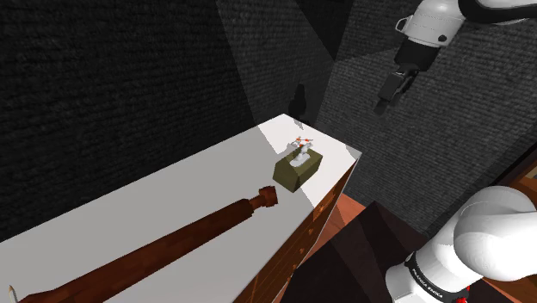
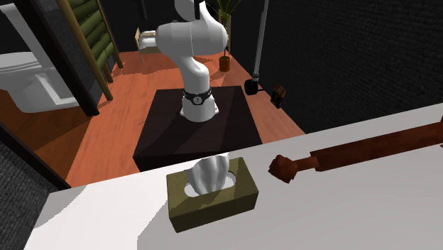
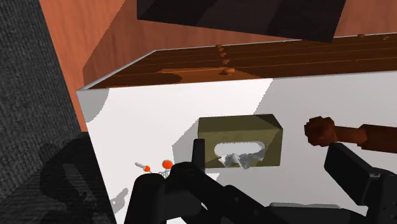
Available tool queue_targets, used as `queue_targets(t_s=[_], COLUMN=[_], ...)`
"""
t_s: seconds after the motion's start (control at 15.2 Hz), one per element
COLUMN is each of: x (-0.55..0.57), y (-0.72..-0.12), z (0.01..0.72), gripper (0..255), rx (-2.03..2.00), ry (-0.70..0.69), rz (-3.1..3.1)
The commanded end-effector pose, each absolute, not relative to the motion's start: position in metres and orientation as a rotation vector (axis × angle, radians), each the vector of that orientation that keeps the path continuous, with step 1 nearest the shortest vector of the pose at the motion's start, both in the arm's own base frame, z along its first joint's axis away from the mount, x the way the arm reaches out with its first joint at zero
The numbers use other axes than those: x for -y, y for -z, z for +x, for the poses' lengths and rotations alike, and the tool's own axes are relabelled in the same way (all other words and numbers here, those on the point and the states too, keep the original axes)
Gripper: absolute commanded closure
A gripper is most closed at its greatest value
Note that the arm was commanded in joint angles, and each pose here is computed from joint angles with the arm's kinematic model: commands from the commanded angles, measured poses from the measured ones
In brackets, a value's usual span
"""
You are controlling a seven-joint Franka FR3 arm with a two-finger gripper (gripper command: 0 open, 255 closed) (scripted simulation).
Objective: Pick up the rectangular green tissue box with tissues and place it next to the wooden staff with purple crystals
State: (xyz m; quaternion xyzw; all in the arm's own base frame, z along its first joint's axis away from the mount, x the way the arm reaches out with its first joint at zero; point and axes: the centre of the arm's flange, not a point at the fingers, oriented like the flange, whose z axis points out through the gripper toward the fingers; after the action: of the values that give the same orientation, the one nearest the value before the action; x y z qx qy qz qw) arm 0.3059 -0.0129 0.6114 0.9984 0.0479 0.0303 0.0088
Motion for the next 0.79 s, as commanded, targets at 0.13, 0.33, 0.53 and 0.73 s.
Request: queue_targets(t_s=[0.13,0.33,0.53,0.73], x=[0.012,0.01,0.007,0.003], y=[-0.588,-0.554,-0.52,-0.486], z=[0.315,0.328,0.343,0.359], gripper=[0,0,0,0], rx=[-0.078,0.033,0.148,0.267], ry=[-0.124,-0.169,-0.216,-0.264], rz=[3.157,3.21,3.259,3.303])
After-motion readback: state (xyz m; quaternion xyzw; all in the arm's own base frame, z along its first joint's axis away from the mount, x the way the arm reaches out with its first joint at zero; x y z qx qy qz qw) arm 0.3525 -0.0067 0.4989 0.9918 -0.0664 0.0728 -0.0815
